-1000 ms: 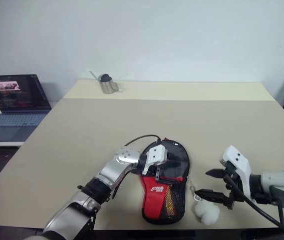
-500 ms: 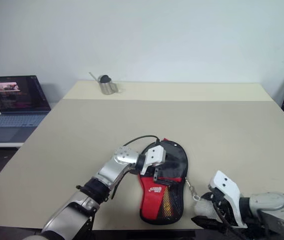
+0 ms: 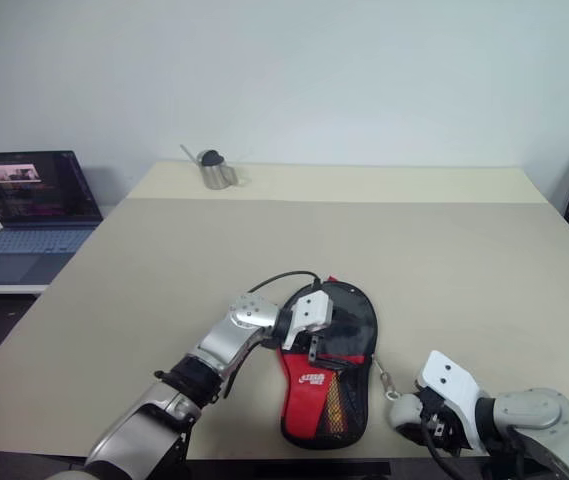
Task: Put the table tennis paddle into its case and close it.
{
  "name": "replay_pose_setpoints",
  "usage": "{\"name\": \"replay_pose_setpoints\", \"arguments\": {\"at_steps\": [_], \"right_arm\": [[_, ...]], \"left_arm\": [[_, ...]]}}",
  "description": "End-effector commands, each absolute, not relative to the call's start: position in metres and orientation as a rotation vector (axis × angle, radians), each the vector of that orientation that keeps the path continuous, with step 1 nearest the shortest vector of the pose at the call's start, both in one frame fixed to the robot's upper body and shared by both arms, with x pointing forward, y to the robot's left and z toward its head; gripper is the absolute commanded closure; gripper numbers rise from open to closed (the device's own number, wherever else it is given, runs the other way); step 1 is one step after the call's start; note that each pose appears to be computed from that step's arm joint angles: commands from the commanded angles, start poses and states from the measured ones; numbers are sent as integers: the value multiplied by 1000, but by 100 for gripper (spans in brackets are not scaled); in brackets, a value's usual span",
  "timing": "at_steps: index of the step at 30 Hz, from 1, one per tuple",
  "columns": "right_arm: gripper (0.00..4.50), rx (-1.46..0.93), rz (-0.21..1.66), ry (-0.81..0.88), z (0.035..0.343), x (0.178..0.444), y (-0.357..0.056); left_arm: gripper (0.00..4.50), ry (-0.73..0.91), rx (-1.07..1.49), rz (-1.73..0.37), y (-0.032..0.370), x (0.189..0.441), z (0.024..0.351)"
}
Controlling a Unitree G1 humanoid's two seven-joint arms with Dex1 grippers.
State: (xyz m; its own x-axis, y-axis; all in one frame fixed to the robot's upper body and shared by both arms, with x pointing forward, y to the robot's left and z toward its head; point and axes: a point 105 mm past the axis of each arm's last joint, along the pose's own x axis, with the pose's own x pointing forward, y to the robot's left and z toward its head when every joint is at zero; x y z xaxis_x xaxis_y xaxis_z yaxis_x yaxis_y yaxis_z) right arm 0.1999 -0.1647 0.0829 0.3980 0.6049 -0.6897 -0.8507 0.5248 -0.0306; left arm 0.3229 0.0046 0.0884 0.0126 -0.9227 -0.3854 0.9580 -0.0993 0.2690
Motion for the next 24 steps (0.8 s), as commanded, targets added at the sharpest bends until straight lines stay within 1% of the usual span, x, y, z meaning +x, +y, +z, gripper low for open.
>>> {"name": "replay_pose_setpoints", "arguments": {"at_steps": [1, 2, 4, 5, 7, 10, 14, 20, 24], "right_arm": [[322, -460, 958, 625, 96, 208, -167], [348, -465, 958, 619, 99, 209, -169], [387, -466, 962, 606, 105, 212, -170], [401, -460, 963, 599, 109, 214, -171], [416, -461, 965, 587, 118, 217, -175], [419, -472, 965, 585, 125, 221, -181], [419, -488, 979, 594, 131, 222, -185], [419, -453, 1045, 604, 139, 208, -178], [419, -433, 1102, 631, 141, 193, -174]], "left_arm": [[0, 169, 558, -1593, 11, 322, 70], [0, 182, 560, -1590, 13, 323, 67], [0, 209, 552, -1585, 16, 324, 63], [0, 221, 545, -1583, 16, 325, 62], [0, 243, 548, -1586, 16, 326, 57], [0, 275, 555, -1603, 15, 325, 52], [0, 273, 603, -1614, 11, 325, 45], [0, 261, 623, -1626, 4, 323, 40], [0, 255, 629, -1633, 1, 321, 38]]}}
